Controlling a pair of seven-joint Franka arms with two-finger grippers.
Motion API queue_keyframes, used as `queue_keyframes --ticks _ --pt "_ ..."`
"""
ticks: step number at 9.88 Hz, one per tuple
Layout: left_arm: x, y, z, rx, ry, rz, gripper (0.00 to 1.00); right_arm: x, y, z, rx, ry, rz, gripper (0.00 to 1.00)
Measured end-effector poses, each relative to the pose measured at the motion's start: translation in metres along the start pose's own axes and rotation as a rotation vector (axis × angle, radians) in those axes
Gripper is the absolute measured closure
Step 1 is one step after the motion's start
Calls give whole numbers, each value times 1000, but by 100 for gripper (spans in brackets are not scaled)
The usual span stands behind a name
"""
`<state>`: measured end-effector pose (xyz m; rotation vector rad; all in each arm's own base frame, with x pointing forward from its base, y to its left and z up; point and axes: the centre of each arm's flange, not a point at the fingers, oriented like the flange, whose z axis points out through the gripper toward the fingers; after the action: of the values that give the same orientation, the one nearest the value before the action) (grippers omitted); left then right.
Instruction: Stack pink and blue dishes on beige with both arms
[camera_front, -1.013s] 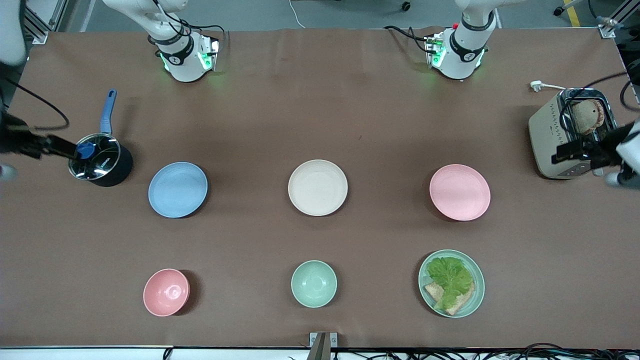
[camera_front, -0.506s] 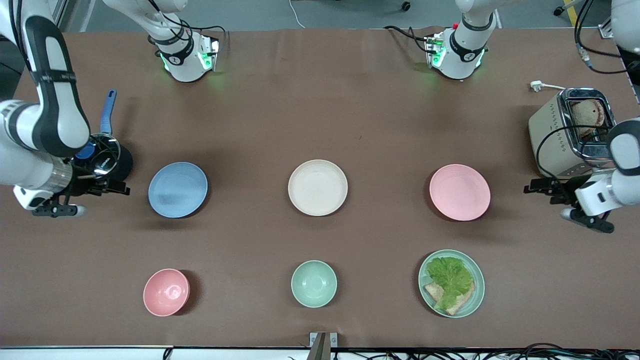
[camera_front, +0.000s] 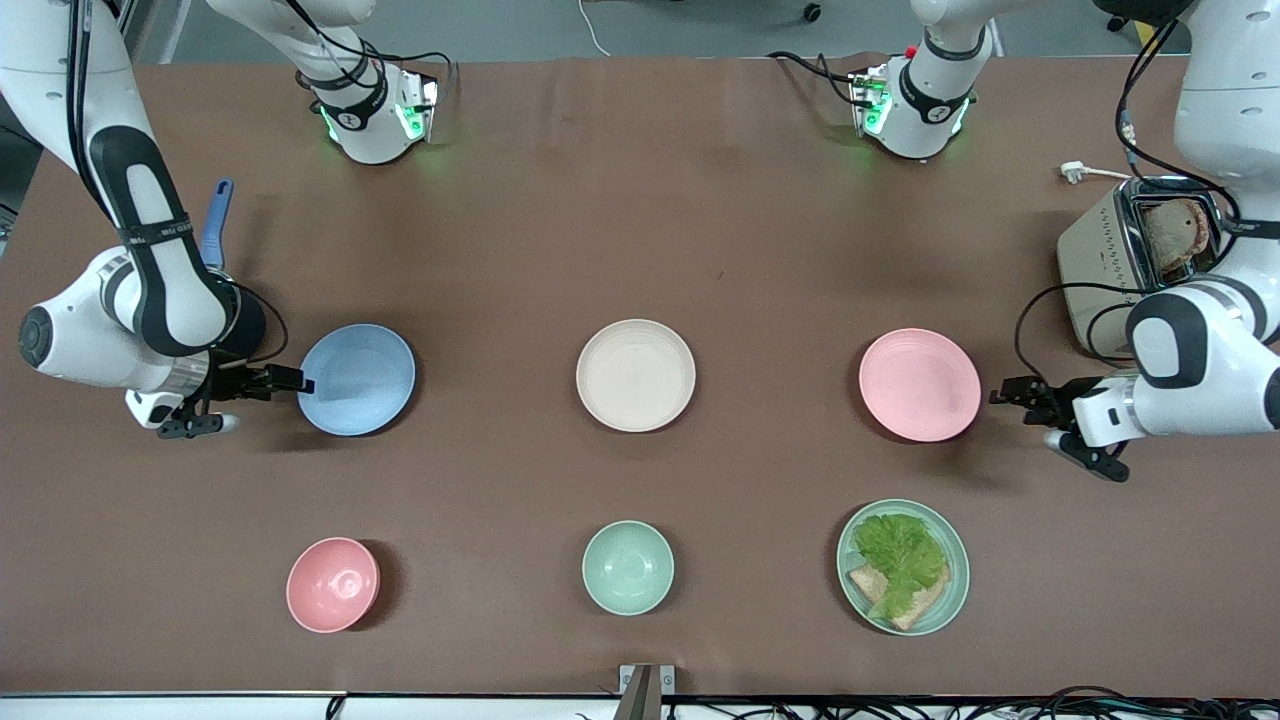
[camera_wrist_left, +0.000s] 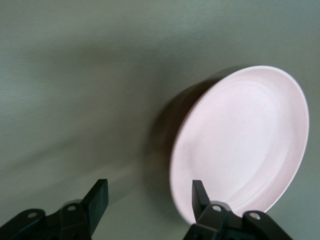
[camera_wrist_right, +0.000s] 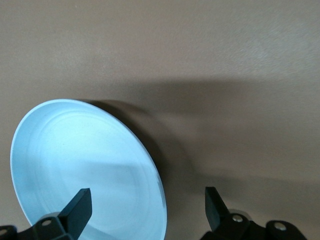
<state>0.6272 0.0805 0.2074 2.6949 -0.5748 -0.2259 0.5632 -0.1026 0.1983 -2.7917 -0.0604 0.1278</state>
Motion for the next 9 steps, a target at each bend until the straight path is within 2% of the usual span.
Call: queue_keyframes --ticks 2,3,4,5,6,7,9 --pt "3 4 13 1 7 6 42 -9 4 10 38 0 -12 3" --pt "5 7 18 8 17 11 48 -13 6 14 48 -3 -10 11" --pt "7 11 25 11 22 17 63 -15 8 15 51 -5 -9 16" --pt "8 14 29 9 22 21 75 -17 9 16 51 -7 -5 32" --pt "8 15 31 11 25 21 77 -19 12 16 51 -8 2 34" --pt "9 15 31 13 27 22 94 -20 15 17 54 -8 9 39" --pt "20 27 19 31 48 30 96 -20 16 19 66 0 22 70"
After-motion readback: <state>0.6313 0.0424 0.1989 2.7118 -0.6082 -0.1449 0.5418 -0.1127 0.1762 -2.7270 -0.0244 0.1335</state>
